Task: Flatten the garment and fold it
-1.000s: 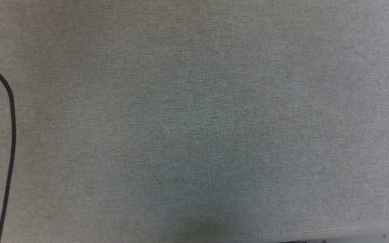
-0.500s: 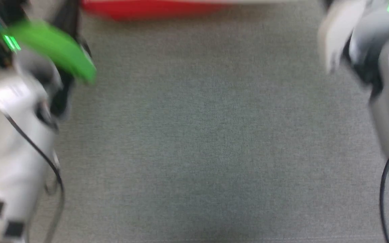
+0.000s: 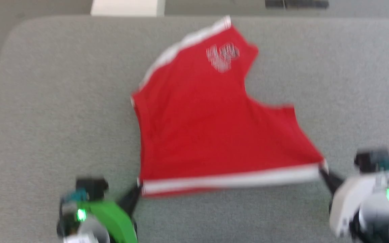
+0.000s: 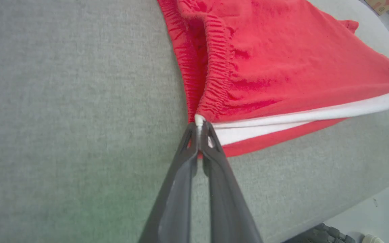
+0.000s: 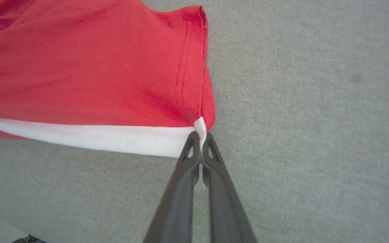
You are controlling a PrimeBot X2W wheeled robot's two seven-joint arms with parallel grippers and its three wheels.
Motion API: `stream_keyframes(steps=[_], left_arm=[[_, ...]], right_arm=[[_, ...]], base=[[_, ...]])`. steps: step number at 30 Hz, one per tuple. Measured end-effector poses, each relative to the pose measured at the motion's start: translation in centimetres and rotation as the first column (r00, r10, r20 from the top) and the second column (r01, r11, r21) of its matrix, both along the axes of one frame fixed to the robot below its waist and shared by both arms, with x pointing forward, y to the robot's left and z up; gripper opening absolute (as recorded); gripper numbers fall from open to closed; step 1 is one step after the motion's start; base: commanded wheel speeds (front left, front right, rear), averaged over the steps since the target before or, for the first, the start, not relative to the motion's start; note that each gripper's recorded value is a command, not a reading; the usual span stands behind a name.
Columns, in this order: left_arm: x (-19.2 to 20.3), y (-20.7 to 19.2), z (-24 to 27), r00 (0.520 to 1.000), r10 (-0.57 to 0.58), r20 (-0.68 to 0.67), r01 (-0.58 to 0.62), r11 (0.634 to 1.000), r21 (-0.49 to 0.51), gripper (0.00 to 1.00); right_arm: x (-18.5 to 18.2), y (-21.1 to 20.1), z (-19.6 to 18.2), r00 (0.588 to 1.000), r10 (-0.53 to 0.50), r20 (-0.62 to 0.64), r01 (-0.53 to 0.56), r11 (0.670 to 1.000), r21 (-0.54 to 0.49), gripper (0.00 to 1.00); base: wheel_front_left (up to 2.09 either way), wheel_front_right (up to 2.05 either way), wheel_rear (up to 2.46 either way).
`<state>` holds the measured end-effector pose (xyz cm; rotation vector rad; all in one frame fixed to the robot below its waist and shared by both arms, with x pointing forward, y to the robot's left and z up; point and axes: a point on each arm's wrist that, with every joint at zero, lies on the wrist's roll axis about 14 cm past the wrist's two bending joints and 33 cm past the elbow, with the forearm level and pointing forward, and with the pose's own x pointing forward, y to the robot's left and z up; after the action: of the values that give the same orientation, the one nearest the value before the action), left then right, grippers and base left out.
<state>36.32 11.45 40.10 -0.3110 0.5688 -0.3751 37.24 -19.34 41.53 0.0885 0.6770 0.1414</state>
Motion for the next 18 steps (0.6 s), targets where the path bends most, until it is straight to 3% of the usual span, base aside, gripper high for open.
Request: stream_keyframes(steps=[6, 9, 14, 18], left_arm=[[-5.9, 0.1, 0.2, 0.996, 0.012, -0.093, -0.012, 1.0, 0.007, 0.0], [-6.7, -0.1, 1.4, 0.996, 0.029, -0.08, -0.031, 0.999, -0.023, 0.0], [-5.4, -0.4, 4.3, 0.996, 0.087, 0.028, -0.084, 0.992, -0.09, 0.0], [-2.6, -1.0, 6.7, 0.983, 0.12, 0.137, -0.103, 0.987, -0.124, 0.0]], right_arm=[[-7.4, 0.3, -1.4, 0.987, -0.061, -0.146, 0.066, 0.998, 0.025, 0.0], [-9.0, 0.4, -1.0, 0.983, -0.058, -0.173, 0.062, 0.998, 0.019, 0.0], [-6.6, 0.8, 2.1, 0.999, -0.03, -0.043, 0.03, 1.0, -0.008, 0.0], [-2.5, 1.4, 5.0, 0.995, 0.026, 0.098, -0.022, 0.999, -0.044, 0.0]], base=[[0.0, 0.0, 0.0], [0.0, 0.0, 0.0], [0.0, 0.0, 0.0], [0.0, 0.0, 0.0]])
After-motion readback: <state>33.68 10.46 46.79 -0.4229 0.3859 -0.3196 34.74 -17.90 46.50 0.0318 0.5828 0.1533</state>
